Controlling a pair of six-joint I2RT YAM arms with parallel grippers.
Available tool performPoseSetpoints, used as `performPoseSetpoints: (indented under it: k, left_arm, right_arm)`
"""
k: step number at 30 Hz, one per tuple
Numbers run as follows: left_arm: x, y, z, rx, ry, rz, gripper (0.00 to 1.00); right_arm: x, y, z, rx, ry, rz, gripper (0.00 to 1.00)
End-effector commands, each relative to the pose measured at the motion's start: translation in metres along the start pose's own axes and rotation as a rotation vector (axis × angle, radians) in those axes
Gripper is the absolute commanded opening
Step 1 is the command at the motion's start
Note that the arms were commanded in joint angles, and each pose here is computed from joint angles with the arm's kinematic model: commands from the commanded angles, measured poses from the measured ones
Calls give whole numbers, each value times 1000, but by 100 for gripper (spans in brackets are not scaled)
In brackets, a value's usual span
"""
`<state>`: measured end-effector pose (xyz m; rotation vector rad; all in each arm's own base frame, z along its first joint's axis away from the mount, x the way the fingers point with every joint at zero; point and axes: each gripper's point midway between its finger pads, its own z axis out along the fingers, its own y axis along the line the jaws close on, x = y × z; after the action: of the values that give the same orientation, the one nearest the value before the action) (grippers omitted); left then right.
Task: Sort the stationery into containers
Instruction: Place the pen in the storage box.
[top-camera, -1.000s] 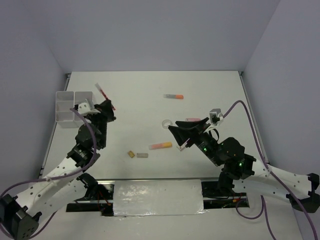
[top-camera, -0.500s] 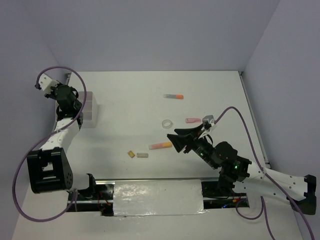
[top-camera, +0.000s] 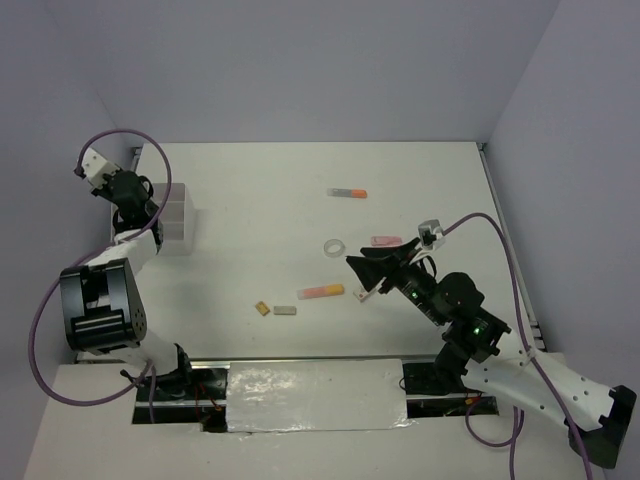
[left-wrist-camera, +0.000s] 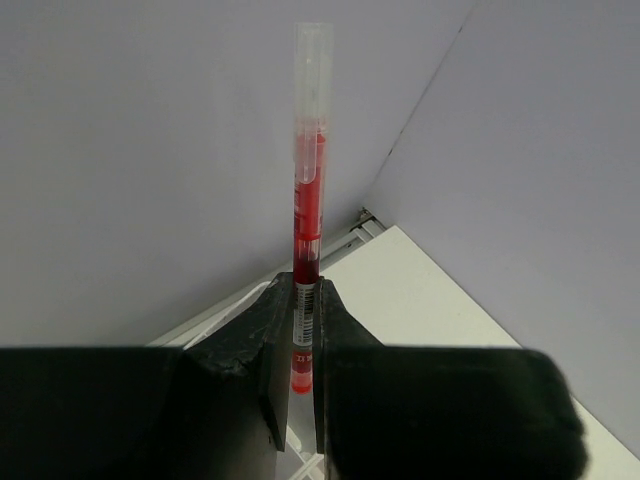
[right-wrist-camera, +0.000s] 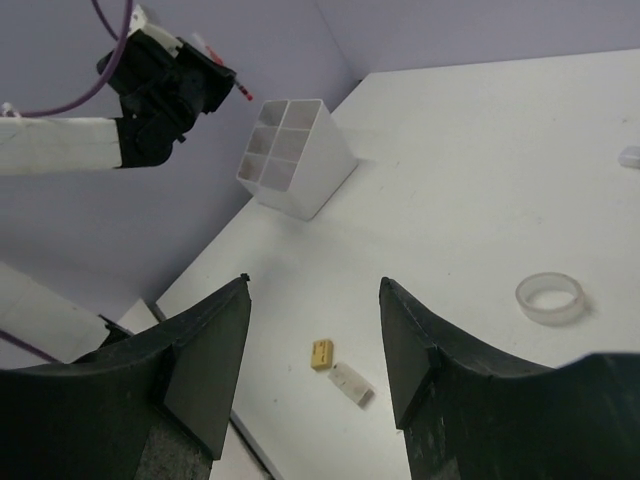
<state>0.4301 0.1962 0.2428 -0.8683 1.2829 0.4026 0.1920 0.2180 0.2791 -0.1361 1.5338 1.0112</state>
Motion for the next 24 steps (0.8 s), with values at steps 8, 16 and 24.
performPoseSetpoints:
  k: [8,16,24]
  left_arm:
    - [21,-7,19,46,-18,-47,0]
    - [53,-1,19,41,32,-67,3]
    - [58,6,16,22,43,-65,20]
  right_arm:
    - [6,5,0,-36,39,3,62]
    - [5,1,-1,-17,38,-14,62]
    - [5,0,1,-13,43,-18,62]
